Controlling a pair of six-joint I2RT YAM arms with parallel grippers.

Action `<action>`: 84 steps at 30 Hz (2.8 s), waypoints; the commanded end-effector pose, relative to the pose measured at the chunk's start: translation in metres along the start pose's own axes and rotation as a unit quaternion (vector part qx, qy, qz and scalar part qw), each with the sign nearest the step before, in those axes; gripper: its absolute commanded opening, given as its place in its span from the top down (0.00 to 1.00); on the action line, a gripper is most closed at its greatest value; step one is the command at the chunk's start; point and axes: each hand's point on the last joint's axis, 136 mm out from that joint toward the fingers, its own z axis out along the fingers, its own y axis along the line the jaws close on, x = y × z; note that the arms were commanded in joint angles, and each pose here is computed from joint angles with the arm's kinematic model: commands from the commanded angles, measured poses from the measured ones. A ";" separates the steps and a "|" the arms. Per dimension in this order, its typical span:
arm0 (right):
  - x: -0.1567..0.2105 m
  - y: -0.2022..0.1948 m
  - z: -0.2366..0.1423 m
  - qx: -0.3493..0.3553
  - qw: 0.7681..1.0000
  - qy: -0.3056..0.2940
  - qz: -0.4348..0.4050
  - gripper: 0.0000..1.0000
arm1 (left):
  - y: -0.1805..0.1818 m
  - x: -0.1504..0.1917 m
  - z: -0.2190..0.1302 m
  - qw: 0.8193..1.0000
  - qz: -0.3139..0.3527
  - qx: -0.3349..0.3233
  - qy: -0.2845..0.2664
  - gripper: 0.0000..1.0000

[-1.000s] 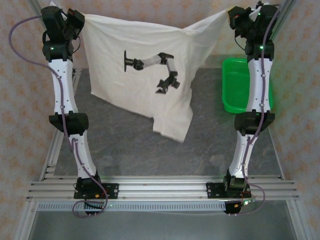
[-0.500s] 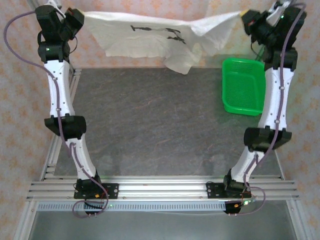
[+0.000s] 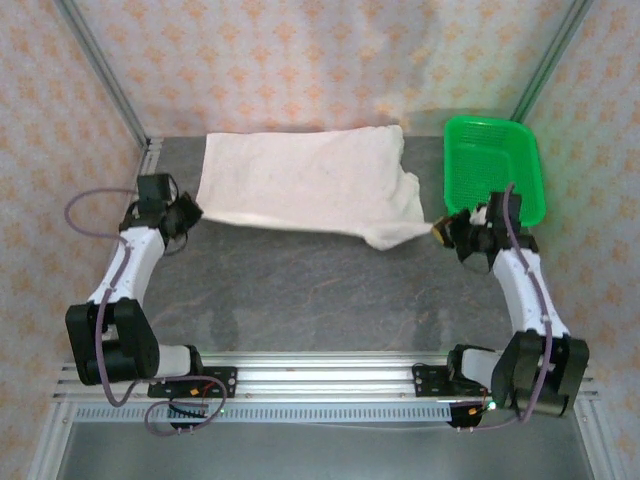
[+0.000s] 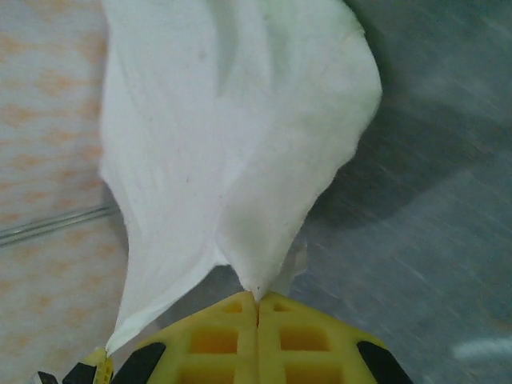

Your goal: Fold and stack the t-shirts

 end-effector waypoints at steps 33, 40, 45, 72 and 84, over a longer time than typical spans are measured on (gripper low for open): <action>0.058 -0.053 -0.019 0.073 0.996 0.038 0.015 1.00 | 0.125 0.063 -0.045 0.968 -0.065 -0.243 -0.005 1.00; 0.039 -0.034 -0.012 0.079 0.996 0.039 -0.007 1.00 | 0.115 0.048 -0.022 0.967 -0.046 -0.250 0.028 1.00; 0.028 -0.033 -0.003 0.092 0.995 0.040 -0.013 1.00 | 0.113 0.044 -0.010 0.965 -0.037 -0.256 0.045 1.00; 0.104 -0.104 -0.029 0.127 0.988 0.076 0.039 0.23 | 0.105 0.089 -0.053 0.977 -0.129 -0.153 0.071 0.00; 0.116 -0.107 -0.015 0.079 0.992 0.096 0.034 0.21 | 0.107 0.106 -0.054 0.979 -0.130 -0.134 0.082 0.00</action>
